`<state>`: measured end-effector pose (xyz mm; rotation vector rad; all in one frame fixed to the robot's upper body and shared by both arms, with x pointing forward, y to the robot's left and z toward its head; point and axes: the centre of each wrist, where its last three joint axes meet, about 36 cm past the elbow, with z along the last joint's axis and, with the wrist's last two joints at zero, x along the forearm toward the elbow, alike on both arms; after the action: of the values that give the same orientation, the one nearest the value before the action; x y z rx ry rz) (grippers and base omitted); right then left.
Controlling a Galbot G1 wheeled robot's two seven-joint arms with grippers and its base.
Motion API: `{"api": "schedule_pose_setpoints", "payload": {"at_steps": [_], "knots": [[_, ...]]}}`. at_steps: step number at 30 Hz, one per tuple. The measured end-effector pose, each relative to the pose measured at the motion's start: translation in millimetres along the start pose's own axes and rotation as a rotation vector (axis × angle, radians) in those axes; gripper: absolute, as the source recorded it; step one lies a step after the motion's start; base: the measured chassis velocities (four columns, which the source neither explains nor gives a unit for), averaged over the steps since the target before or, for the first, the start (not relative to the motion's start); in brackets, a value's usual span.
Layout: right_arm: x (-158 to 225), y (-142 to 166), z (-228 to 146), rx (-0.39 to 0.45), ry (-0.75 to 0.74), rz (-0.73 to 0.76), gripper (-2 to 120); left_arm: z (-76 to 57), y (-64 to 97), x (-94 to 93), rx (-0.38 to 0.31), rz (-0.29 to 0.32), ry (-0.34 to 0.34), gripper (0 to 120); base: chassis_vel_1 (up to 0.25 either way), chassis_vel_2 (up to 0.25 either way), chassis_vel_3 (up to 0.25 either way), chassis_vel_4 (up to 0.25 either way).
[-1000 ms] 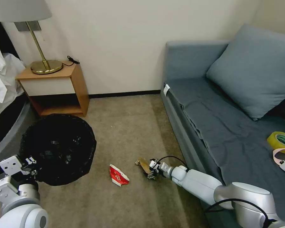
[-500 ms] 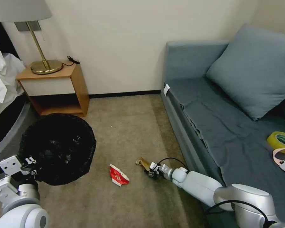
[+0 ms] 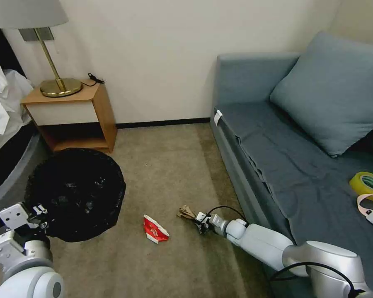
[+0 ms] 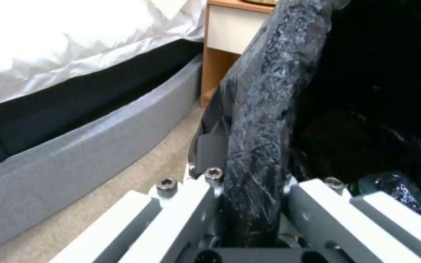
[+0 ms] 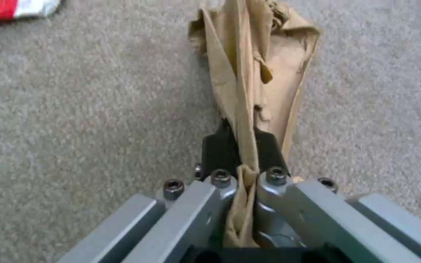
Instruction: Pick up the trash bin, then pick up the garbage on the floor and place it into the trash bin.
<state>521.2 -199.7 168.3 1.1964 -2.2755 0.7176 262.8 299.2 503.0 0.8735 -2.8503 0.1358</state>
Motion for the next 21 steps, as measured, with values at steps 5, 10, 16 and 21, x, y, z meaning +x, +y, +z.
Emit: {"api": "schedule_pose_setpoints", "payload": {"at_steps": [5, 10, 16, 21], "knots": [[5, -3, -2, -0.007, -0.025, 0.009, 0, -0.1, -0.6, 0.0, 0.000, 0.002, 0.001, 2, 0.000, 0.000, 0.000, 0.000], [15, -15, -8, -0.014, -0.064, 0.023, 0, -0.3, -1.6, 0.3, -0.001, 0.006, 0.004, 2, 0.000, 0.000, 0.000, 0.000], [31, -34, -13, -0.020, -0.105, 0.054, 0, 1.1, -2.8, 0.6, -0.003, 0.010, 0.010, 2, 0.000, 0.000, 0.000, 0.000], [47, -39, -21, -0.051, -0.143, 0.069, 0, 3.5, -4.9, -0.1, -0.009, 0.018, 0.017, 2, 0.000, 0.000, 0.000, 0.000]]}}
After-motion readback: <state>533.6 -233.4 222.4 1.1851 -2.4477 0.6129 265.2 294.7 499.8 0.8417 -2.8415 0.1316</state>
